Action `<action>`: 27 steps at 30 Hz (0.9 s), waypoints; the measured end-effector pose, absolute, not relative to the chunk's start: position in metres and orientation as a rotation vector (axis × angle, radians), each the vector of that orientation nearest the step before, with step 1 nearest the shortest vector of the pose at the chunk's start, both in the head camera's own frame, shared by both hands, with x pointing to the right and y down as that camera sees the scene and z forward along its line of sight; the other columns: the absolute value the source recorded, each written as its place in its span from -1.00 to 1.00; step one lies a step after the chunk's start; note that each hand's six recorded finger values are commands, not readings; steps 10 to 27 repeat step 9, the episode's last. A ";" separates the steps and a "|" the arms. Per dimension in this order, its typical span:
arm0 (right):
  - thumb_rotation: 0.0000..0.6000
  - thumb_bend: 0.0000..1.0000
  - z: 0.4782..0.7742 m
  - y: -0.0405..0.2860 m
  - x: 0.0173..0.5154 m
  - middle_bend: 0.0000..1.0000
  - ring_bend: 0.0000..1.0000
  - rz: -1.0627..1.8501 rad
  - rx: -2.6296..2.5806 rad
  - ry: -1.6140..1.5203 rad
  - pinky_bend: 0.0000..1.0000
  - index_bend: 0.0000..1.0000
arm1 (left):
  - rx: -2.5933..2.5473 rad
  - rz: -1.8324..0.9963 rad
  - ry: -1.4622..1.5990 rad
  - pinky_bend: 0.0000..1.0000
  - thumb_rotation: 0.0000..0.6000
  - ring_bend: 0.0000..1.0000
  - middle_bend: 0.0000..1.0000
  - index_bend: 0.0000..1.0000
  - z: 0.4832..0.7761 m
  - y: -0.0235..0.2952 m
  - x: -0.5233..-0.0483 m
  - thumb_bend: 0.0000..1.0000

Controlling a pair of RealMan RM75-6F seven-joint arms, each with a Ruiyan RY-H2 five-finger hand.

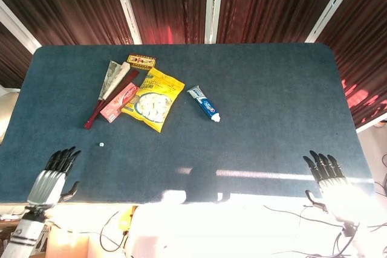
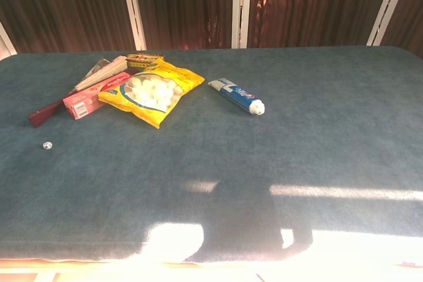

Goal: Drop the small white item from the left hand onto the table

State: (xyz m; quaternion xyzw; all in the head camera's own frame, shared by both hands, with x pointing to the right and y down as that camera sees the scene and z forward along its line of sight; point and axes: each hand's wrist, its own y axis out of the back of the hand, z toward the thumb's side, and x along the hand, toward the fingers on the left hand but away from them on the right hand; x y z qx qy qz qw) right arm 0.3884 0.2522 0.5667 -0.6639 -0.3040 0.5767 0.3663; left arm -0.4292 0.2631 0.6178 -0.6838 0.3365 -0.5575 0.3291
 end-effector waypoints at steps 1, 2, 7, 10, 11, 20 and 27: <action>1.00 -0.42 0.567 0.252 0.388 -1.00 -1.00 1.483 -1.705 -0.780 -1.00 -1.00 | -1.777 -1.459 0.893 -0.84 1.00 -1.00 -1.00 -1.00 0.607 0.270 -0.434 -0.32; 1.00 -0.42 0.568 0.253 0.388 -1.00 -1.00 1.483 -1.704 -0.778 -1.00 -1.00 | -1.765 -1.461 0.907 -0.84 1.00 -1.00 -1.00 -1.00 0.593 0.278 -0.440 -0.34; 1.00 -0.42 0.570 0.256 0.386 -1.00 -1.00 1.489 -1.703 -0.760 -1.00 -1.00 | -1.782 -1.466 0.945 -0.84 1.00 -1.00 -1.00 -1.00 0.568 0.290 -0.450 -0.35; 1.00 -0.42 0.570 0.256 0.387 -1.00 -1.00 1.494 -1.701 -0.759 -1.00 -1.00 | -1.781 -1.473 0.952 -0.84 1.00 -1.00 -1.00 -1.00 0.568 0.289 -0.452 -0.35; 1.00 -0.42 0.570 0.256 0.387 -1.00 -1.00 1.494 -1.701 -0.759 -1.00 -1.00 | -1.781 -1.473 0.952 -0.84 1.00 -1.00 -1.00 -1.00 0.568 0.289 -0.452 -0.35; 1.00 -0.42 0.570 0.256 0.387 -1.00 -1.00 1.494 -1.701 -0.759 -1.00 -1.00 | -1.781 -1.473 0.952 -0.84 1.00 -1.00 -1.00 -1.00 0.568 0.289 -0.452 -0.35; 1.00 -0.42 0.570 0.256 0.387 -1.00 -1.00 1.494 -1.701 -0.759 -1.00 -1.00 | -1.781 -1.473 0.952 -0.84 1.00 -1.00 -1.00 -1.00 0.568 0.289 -0.452 -0.35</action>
